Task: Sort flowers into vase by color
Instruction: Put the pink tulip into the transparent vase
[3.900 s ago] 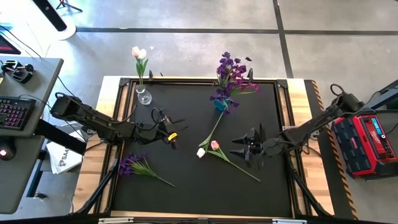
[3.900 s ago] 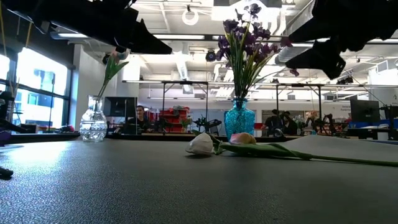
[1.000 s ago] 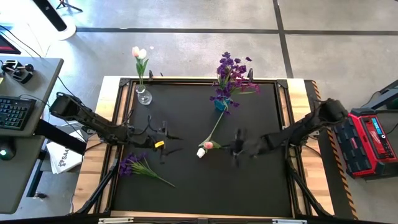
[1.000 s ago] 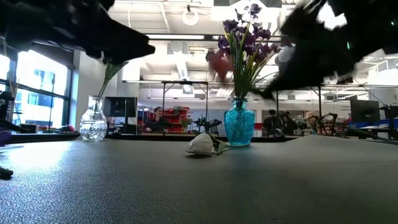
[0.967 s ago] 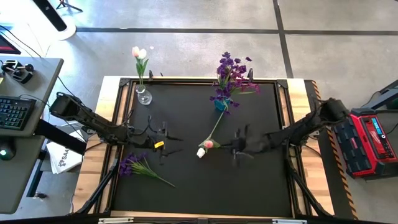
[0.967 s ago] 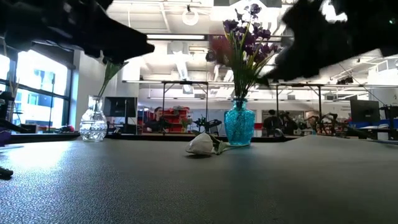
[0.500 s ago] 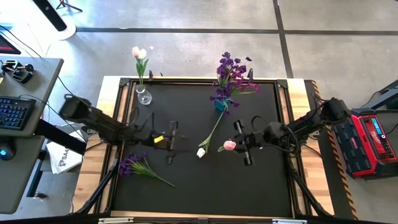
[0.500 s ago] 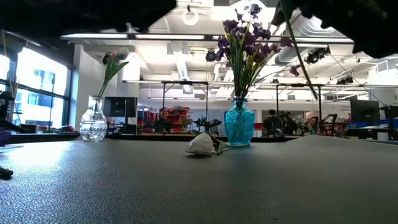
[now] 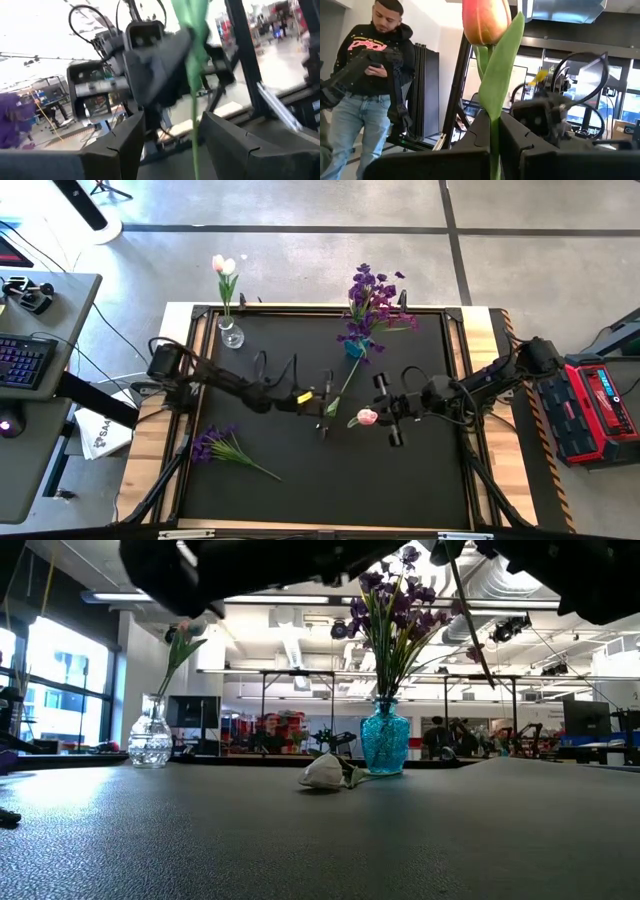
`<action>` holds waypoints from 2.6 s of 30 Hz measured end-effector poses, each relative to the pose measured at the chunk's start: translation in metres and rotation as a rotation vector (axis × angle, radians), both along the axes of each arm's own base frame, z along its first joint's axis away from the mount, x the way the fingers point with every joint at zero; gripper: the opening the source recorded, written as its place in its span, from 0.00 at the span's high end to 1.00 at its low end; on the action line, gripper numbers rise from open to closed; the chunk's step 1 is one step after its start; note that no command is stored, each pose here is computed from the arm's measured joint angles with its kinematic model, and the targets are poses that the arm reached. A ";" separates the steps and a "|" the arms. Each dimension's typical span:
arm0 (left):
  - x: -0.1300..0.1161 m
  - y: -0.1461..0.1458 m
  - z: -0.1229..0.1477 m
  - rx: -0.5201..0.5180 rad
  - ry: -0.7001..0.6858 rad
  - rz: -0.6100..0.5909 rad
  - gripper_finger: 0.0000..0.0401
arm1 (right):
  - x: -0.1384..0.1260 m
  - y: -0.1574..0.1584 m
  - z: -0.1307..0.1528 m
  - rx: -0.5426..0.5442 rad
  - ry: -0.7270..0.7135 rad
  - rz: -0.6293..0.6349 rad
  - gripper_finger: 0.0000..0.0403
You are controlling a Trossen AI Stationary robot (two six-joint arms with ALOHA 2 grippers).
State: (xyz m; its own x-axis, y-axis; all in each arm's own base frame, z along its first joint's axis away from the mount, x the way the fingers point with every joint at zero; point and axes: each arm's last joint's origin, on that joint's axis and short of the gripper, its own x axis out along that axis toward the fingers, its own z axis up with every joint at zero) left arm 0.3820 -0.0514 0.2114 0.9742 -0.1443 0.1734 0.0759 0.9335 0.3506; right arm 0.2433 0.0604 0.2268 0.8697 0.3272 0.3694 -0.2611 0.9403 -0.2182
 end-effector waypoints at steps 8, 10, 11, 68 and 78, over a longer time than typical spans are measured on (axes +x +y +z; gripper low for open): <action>0.017 -0.005 0.017 0.004 0.021 -0.130 0.56 | 0.001 0.001 -0.002 -0.002 0.020 0.006 1.00; 0.021 -0.006 0.022 0.006 0.038 -0.133 0.58 | 0.000 0.001 -0.001 -0.002 0.018 0.009 1.00; 0.023 -0.006 0.024 0.007 0.049 -0.133 0.59 | 0.000 0.001 -0.001 -0.003 0.017 0.011 1.00; -0.103 0.015 0.093 -0.050 0.475 0.474 0.99 | -0.047 0.030 0.030 0.058 0.182 0.015 0.52; -0.191 0.060 0.109 -0.081 0.268 1.121 0.99 | -0.047 0.030 0.029 0.042 0.181 0.002 0.52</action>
State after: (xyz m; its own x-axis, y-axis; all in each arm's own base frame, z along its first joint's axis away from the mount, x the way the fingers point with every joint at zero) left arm 0.1907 0.0084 0.3200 0.5556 0.8267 -0.0892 -0.7464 0.5431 0.3847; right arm 0.1960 0.0909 0.2561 0.9226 0.3168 0.2199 -0.2946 0.9470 -0.1283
